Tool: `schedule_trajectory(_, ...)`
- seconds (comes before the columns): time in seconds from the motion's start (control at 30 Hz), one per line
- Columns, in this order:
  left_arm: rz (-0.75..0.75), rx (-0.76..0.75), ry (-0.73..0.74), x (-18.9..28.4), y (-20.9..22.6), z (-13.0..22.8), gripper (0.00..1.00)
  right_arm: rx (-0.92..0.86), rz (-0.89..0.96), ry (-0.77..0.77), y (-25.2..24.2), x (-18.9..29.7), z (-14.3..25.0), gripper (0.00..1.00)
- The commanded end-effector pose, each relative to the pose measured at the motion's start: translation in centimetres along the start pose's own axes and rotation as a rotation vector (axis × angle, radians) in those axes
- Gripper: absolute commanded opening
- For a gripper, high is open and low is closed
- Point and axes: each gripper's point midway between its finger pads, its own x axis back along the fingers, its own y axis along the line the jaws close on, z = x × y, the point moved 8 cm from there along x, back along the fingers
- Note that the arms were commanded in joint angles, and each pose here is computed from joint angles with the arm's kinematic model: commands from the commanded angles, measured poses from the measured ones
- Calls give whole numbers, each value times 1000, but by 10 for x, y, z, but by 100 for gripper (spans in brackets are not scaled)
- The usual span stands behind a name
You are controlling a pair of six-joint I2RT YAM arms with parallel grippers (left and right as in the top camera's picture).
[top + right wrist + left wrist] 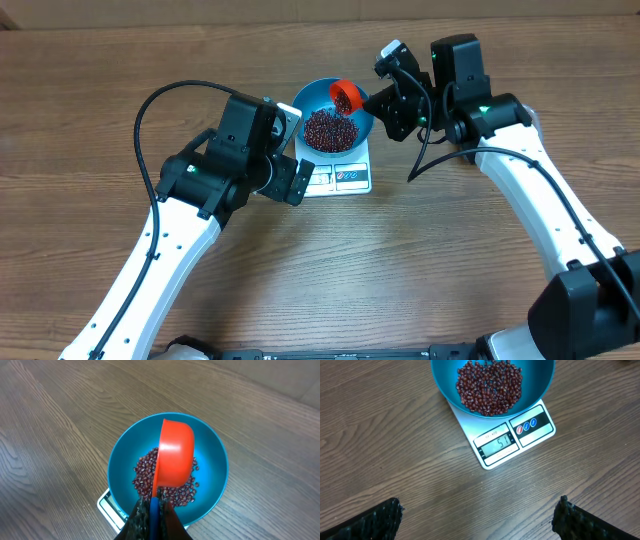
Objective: Scoop item into bowl and weigh 150g on scale
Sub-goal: 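Tilt the red cup further to empty remaining beans into bowl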
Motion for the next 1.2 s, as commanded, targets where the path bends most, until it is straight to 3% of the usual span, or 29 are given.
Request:
schedule_trajectory(0.0, -3, -20, -7, 0, 0, -4, 99, 96, 9, -49, 15, 20, -13, 4)
schedule_trajectory(0.37, -3, -20, -7, 0, 0, -4, 100, 167, 167, 17, 23, 13, -14, 3)
schedule_trajectory(1.17, -3, -19, -6, 0, 0, -4, 100, 148, 132, 36, 26, 13, -9, 4)
